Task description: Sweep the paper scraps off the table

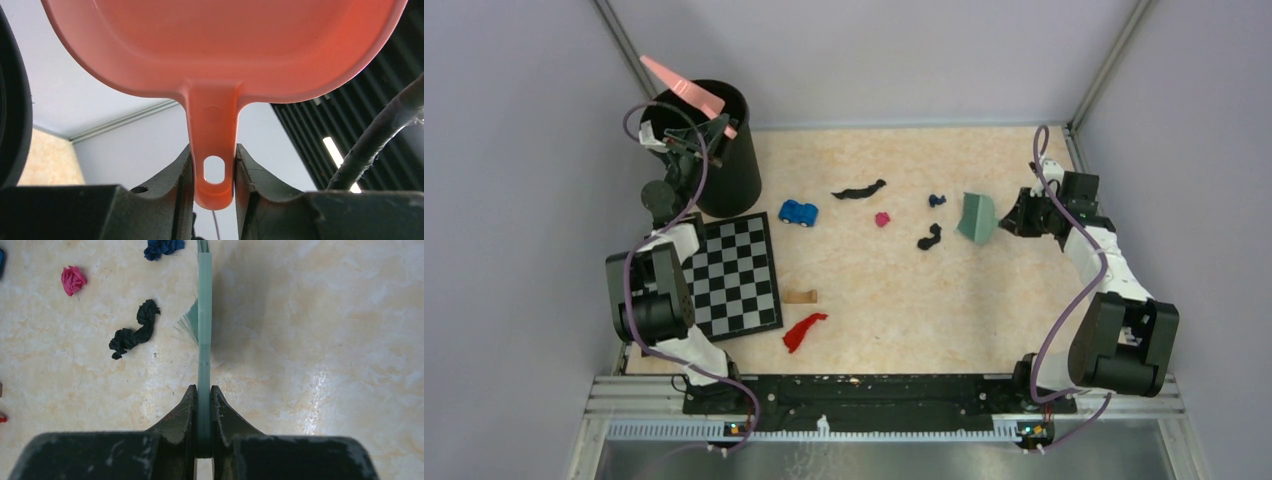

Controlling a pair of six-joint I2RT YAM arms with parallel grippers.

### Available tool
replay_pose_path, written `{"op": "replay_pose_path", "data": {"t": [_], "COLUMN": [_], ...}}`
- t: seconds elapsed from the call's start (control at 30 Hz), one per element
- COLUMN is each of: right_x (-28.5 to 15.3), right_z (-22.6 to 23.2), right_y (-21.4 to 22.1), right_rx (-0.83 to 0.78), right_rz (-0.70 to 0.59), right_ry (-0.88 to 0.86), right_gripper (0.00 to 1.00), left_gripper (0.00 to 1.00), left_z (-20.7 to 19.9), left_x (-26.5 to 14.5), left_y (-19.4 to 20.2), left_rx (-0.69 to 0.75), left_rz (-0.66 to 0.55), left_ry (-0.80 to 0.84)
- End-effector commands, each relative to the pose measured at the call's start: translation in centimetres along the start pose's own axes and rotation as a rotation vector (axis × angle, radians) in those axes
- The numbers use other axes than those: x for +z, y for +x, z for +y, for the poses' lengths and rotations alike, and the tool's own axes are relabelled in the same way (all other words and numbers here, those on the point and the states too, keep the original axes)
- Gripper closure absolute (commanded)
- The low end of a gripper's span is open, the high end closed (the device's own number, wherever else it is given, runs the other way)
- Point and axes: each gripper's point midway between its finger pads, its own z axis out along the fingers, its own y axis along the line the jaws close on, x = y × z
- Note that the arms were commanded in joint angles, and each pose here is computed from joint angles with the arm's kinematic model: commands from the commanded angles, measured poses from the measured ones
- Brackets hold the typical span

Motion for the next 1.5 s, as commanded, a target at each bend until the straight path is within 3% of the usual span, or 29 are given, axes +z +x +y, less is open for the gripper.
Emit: {"op": "replay_pose_path", "data": {"t": [0.0,0.07,0.37,0.57,0.87,1.0,1.3,1.47], "right_x": [-0.2,-0.2,-0.2,0.0,0.1,-0.1,-0.1,-0.2], "right_z": [-0.1,-0.1,-0.1,-0.1,0.0,0.0,0.2,0.3], "right_y": [-0.5,-0.5,-0.4,-0.2,-0.1,-0.3,-0.2,-0.2], "right_rx": [-0.019,-0.019,-0.019,-0.019,-0.017,-0.022,-0.02,-0.022], "right_rz": [-0.011,-0.011,-0.005,0.0,0.007,-0.002,0.005,0.002], "right_ry": [-0.009,-0.009,-0.012,-0.013,-0.022,-0.019,-0.03,-0.036], "right_gripper": [1.0,1.0,1.0,1.0,1.0,1.0,1.0,1.0], "left_gripper": [1.0,1.0,1.0,1.0,1.0,1.0,1.0,1.0], "left_z": [-3.6,-4.3,-3.9,-6.0,-6.9,-6.0,-2.8,-2.5], "left_x": [-1.2,-1.3,-1.1,-0.9,-1.2,-0.5,2.3,3.8], "left_y": [-0.5,-0.7,-0.4,0.3,-0.3,1.3,1.2,-1.8], "left_rx": [-0.064,-0.091,-0.087,-0.069,-0.102,-0.038,0.301,0.748], "left_rz": [-0.054,-0.061,-0.04,-0.022,-0.091,-0.03,0.104,0.139], "left_ry": [0.217,0.276,0.266,0.308,0.318,0.195,-0.243,-0.57]}}
